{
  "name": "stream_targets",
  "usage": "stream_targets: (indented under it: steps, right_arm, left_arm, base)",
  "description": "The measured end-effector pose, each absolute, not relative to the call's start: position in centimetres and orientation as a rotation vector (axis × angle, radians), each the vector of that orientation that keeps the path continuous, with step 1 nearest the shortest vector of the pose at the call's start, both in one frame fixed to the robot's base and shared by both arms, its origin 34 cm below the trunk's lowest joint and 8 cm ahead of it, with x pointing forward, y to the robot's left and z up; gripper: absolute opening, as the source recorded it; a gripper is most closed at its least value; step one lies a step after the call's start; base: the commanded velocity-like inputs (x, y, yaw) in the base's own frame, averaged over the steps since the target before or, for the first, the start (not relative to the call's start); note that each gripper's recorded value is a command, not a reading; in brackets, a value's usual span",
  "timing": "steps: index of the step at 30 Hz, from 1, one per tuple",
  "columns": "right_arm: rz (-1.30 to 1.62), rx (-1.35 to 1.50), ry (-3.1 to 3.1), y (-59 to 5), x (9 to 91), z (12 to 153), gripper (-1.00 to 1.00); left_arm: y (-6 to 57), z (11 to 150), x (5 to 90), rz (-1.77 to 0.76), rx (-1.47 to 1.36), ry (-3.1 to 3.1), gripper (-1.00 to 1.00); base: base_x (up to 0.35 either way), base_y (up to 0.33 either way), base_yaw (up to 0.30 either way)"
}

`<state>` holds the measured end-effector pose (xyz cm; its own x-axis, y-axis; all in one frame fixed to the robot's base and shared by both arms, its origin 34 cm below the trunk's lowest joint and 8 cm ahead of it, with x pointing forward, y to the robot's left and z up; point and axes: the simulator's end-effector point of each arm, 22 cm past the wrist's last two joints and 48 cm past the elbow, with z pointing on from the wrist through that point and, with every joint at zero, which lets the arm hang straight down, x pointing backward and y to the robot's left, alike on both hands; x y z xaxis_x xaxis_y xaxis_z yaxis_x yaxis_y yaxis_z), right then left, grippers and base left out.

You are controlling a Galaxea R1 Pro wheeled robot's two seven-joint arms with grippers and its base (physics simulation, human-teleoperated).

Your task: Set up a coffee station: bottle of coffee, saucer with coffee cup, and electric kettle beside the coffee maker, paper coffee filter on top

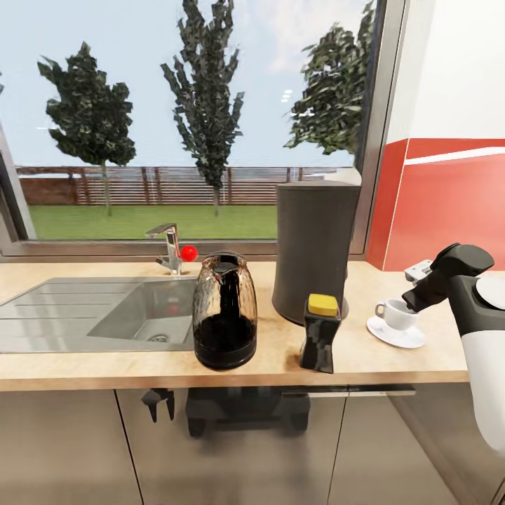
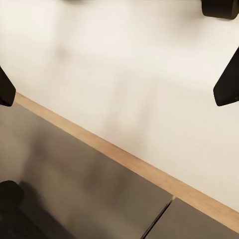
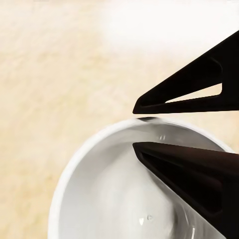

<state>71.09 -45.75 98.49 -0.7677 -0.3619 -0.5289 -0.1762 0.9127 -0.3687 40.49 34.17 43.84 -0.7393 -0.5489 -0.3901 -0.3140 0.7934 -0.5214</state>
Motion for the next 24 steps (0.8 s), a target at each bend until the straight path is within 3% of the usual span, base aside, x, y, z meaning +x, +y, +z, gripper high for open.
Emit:
stream_targets:
  steps: [24]
  right_arm:
    - [-0.398,-0.383,2.453,-45.8,70.9,97.1,-1.00]
  left_arm:
    - [34.2,42.5,40.3,-0.582,-0.640,2.442,1.00]
  base:
    - [0.000,0.000,0.000]
